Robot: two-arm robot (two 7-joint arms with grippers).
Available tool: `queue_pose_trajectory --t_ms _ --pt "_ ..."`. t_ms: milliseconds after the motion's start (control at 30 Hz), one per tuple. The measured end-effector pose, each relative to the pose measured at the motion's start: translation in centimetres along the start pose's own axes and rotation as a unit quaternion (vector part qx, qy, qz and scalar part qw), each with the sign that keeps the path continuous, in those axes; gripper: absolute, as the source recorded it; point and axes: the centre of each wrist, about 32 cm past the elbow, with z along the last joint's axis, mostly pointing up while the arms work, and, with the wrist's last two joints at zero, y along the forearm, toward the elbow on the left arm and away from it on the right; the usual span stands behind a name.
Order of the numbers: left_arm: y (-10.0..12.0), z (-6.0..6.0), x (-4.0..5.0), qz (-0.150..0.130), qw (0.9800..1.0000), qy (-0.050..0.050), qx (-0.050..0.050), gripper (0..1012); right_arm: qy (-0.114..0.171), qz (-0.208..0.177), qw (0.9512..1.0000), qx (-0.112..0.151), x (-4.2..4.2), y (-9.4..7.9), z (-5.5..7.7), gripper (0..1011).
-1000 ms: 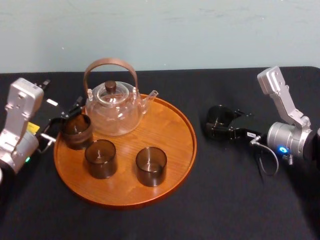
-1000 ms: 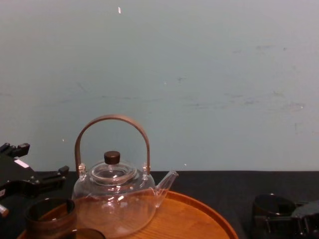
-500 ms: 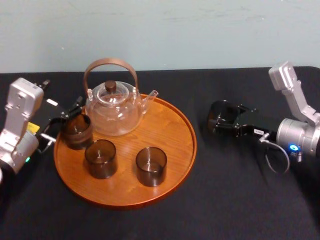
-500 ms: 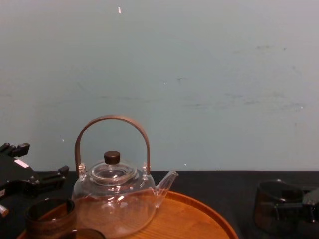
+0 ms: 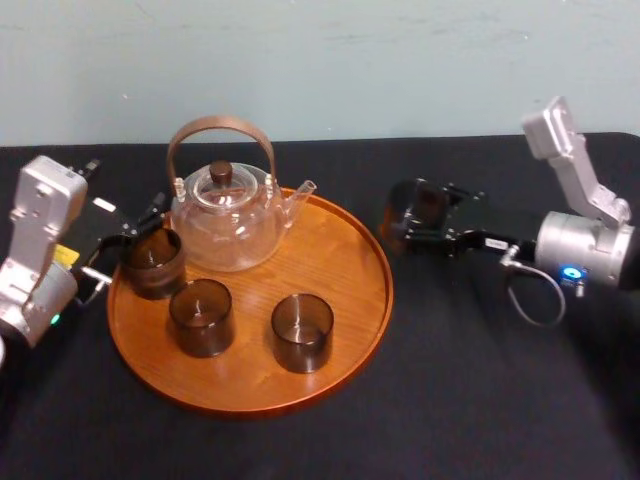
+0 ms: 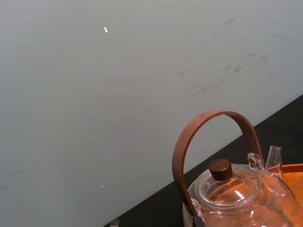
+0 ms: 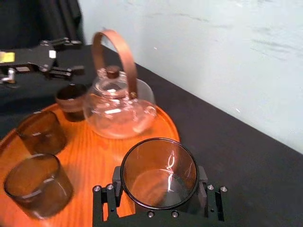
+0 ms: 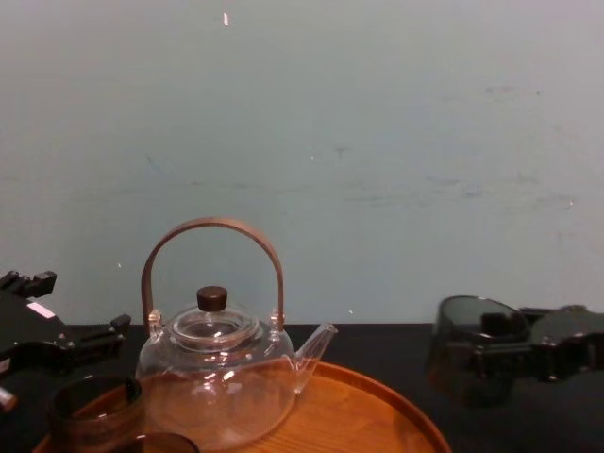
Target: Pick up the glass from the table and place it on the tray.
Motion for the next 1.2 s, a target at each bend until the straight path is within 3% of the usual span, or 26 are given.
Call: queue_pose_trajectory --t_ms 467,800,1200 --pt "0.0 0.0 0.0 0.0 1.0 0.0 0.0 1001 -0.018 0.054 0.9984 0.005 -0.6 3.9 0.6 912" --pt "0.0 0.0 0.0 0.0 1.0 0.0 0.0 1001 -0.017 0.07 0.9974 -0.006 -0.94 6.1 -0.4 912" --pt "0.0 0.0 0.0 0.0 1.0 0.0 0.0 1001 -0.02 0.08 0.9965 -0.015 -1.05 7.5 -1.7 912"
